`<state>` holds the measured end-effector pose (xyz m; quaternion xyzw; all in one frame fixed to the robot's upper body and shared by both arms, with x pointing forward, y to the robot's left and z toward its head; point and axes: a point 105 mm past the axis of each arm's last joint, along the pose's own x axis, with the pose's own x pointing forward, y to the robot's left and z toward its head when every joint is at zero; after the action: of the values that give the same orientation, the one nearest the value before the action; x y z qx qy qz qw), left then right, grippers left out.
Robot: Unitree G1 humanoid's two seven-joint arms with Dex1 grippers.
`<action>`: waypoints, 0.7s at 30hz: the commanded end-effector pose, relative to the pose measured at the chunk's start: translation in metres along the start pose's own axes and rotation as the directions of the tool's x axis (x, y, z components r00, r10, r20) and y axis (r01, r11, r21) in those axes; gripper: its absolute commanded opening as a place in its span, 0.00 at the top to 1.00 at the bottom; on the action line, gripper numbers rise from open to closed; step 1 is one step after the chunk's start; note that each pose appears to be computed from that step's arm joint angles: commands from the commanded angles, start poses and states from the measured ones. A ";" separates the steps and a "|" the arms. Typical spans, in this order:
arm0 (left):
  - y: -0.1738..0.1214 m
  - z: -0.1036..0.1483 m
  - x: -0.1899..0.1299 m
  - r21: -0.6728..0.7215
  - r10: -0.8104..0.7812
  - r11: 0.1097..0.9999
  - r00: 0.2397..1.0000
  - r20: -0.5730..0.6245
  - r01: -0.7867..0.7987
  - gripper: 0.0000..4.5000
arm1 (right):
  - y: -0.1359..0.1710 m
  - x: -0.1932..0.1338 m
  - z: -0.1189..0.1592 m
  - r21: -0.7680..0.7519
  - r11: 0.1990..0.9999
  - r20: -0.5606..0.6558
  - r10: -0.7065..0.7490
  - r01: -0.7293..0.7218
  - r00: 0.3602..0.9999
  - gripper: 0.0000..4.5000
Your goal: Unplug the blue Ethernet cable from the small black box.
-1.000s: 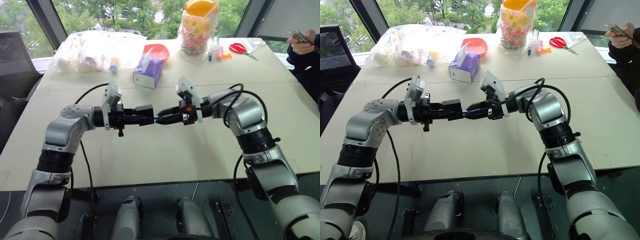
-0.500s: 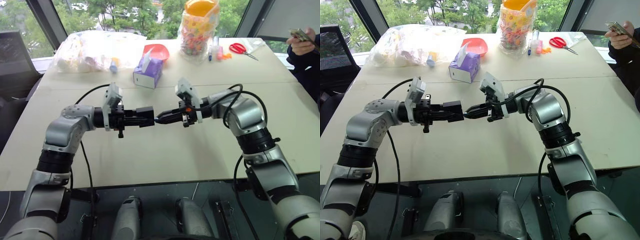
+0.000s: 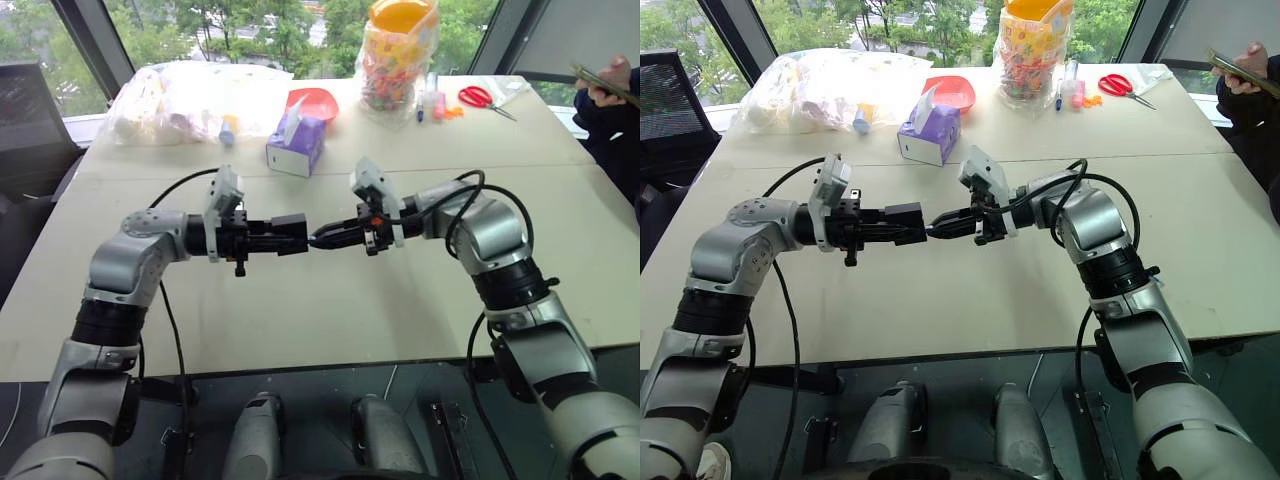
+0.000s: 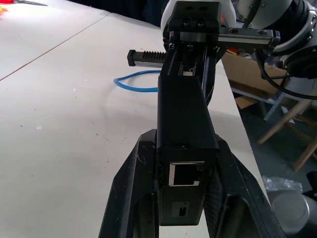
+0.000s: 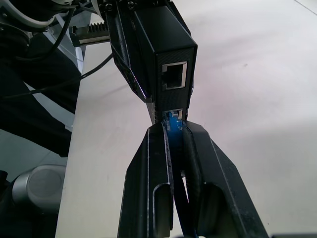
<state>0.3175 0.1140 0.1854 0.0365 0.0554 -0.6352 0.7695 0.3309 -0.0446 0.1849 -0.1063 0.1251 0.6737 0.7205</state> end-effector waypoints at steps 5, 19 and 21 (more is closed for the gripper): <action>0.002 0.008 -0.035 0.015 0.082 0.997 0.996 -0.022 -0.082 0.88 | -0.025 -0.042 -0.007 -0.006 0.984 0.017 -0.176 0.176 0.984 0.99; 0.036 -0.014 -0.007 0.133 0.275 0.953 0.961 -0.014 -0.271 0.88 | -0.133 -0.074 -0.025 -0.062 0.599 -0.016 -0.800 0.798 0.599 0.99; 0.039 -0.017 0.002 0.148 0.288 0.947 0.958 -0.004 -0.284 0.88 | -0.139 -0.073 -0.026 -0.045 0.558 -0.014 -0.830 0.828 0.558 0.90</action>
<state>0.3493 0.1239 0.1536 0.0799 0.0460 -0.5303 0.8428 0.4569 -0.1250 0.1649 -0.1765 0.0895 0.2905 0.9362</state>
